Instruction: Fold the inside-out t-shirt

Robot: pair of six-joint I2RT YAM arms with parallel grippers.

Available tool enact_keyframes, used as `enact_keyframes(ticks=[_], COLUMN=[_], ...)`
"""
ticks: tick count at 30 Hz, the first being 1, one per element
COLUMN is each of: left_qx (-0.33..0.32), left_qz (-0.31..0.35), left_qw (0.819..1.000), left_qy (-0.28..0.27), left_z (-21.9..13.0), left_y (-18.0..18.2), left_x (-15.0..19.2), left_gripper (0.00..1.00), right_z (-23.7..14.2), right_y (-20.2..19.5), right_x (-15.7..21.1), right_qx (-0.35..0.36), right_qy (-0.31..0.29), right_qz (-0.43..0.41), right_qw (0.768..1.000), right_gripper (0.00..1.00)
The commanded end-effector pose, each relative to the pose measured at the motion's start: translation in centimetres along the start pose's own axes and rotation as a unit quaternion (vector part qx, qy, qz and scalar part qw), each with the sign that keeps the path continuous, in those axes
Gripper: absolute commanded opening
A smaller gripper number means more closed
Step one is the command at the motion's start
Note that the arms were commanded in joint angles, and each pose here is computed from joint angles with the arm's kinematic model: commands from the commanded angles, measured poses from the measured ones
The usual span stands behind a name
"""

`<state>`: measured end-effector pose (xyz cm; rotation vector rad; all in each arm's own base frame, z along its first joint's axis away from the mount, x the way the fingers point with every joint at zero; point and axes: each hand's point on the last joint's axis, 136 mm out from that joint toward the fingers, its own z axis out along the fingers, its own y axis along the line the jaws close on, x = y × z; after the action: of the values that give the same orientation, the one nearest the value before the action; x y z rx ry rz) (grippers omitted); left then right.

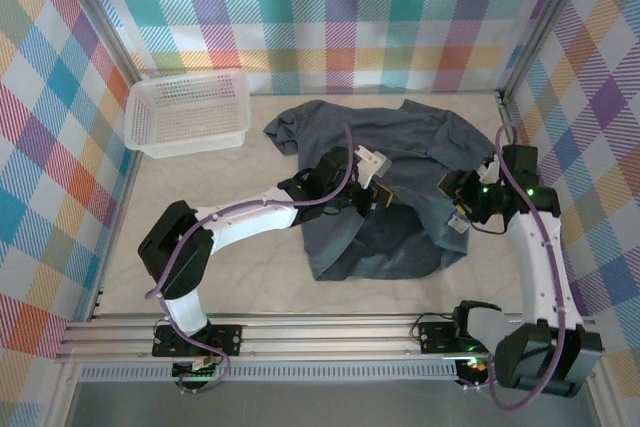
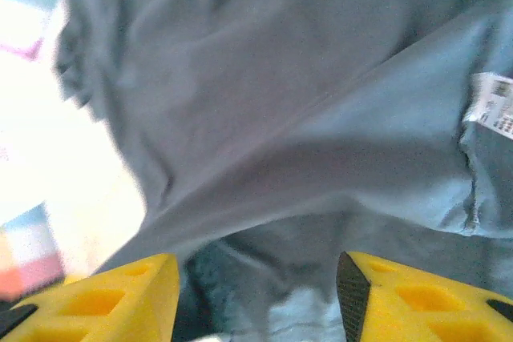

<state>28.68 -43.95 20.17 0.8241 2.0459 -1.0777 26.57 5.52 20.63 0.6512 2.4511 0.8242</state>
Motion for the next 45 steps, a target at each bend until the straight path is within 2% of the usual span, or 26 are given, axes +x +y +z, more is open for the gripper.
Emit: enact_keyframes(ticks=[1, 2, 6, 9, 11, 12, 16, 17, 19, 22, 25, 27, 29, 32, 34, 35, 36, 38, 39, 42, 45], left_qx=[0.007, 0.008, 0.013, 0.024, 0.032, 0.033, 0.025, 0.028, 0.045, 0.079, 0.111, 0.11, 0.097, 0.105, 0.117, 0.122, 0.128, 0.134, 0.135, 0.147, 0.148], left_qz=[-0.052, -0.058, -0.09, -0.098, -0.097, -0.097, -0.092, -0.095, -0.104, -0.11, -0.076, -0.04, -0.014, 0.003, 0.014, 0.021, 0.034, 0.059, 0.069, 0.087, 0.102], left_qw=[0.998, 0.998, 0.995, 0.993, 0.992, 0.992, 0.992, 0.991, 0.988, 0.983, 0.984, 0.989, 0.991, 0.988, 0.985, 0.984, 0.982, 0.979, 0.977, 0.972, 0.971], left_qy=[-0.028, -0.032, -0.05, -0.062, -0.067, -0.069, -0.087, -0.093, -0.107, -0.122, -0.112, -0.095, -0.093, -0.112, -0.124, -0.129, -0.133, -0.143, -0.149, -0.159, -0.157], left_z=[-0.8, -0.9, -1.6, -2.5, -3.2, -3.5, -5.0, -5.2, -5.6, -6.5, -7.6, -8.2, -9.0, -10.7, -11.7, -12.1, -12.5, -13.1, -13.4, -14.0, -14.2], left_y=[-0.4, -0.4, -0.4, -1.0, -1.8, -2.1, -2.7, -2.8, -3.6, -5.4, -8.0, -9.3, -10.1, -11.5, -12.9, -13.5, -14.4, -15.8, -16.4, -17.9, -18.8], left_x=[-1.5, -1.9, -4.1, -5.6, -6.6, -6.9, -8.5, -8.8, -9.7, -11.6, -12.9, -13.0, -13.4, -15.0, -16.3, -16.8, -17.3, -18.2, -18.7, -20.2, -20.8], left_gripper=[0.0, 0.0, 0.0, 0.0, 0.0, 0.0, 0.0, 0.0, 0.0, 0.0, 0.0, 0.0, 0.0, 0.0, 0.0, 0.0, 0.0, 0.0, 0.0, 0.0, 0.0], right_z=[-1.6, -1.5, 1.0, 4.2, 6.2, 7.0, 9.8, 10.2, 11.1, 13.0, 15.2, 16.1, 16.8, 16.5, 16.6, 16.8, 17.0, 17.7, 18.2, 19.2, 19.3], right_y=[5.2, 5.5, 6.1, 6.5, 7.8, 8.2, 9.0, 9.1, 9.5, 9.8, 9.5, 9.6, 9.6, 9.5, 9.0, 8.6, 8.5, 8.7, 8.9, 9.7, 10.7], right_x=[3.1, 4.0, 8.0, 9.0, 9.0, 9.1, 8.3, 7.7, 6.9, 5.7, 4.6, 4.0, 3.1, 1.1, -0.4, -1.2, -2.2, -3.2, -3.3, -1.8, -1.1], right_qx=[-0.109, -0.108, -0.117, -0.087, -0.09, -0.092, -0.059, -0.044, -0.021, 0.026, 0.052, 0.061, 0.067, 0.048, 0.01, 0.005, 0.013, 0.032, 0.032, -0.011, -0.05], right_qy=[-0.007, -0.015, -0.034, -0.081, -0.14, -0.165, -0.248, -0.27, -0.313, -0.338, -0.341, -0.337, -0.323, -0.303, -0.246, -0.227, -0.219, -0.211, -0.197, -0.142, -0.134], right_qz=[-0.126, -0.15, -0.26, -0.357, -0.41, -0.439, -0.568, -0.584, -0.628, -0.67, -0.686, -0.69, -0.688, -0.653, -0.607, -0.59, -0.576, -0.576, -0.568, -0.532, -0.492], right_qw=[0.986, 0.983, 0.958, 0.927, 0.897, 0.879, 0.783, 0.764, 0.712, 0.66, 0.641, 0.638, 0.646, 0.692, 0.755, 0.775, 0.787, 0.789, 0.799, 0.834, 0.859], right_gripper=[0.46, 0.41, 0.31, 0.14, 0.03, 0.0, 0.0, 0.0, 0.0, 0.0, 0.0, 0.0, 0.0, 0.0, 0.0, 0.0, 0.0, 0.0, 0.0, 0.0, 0.0])
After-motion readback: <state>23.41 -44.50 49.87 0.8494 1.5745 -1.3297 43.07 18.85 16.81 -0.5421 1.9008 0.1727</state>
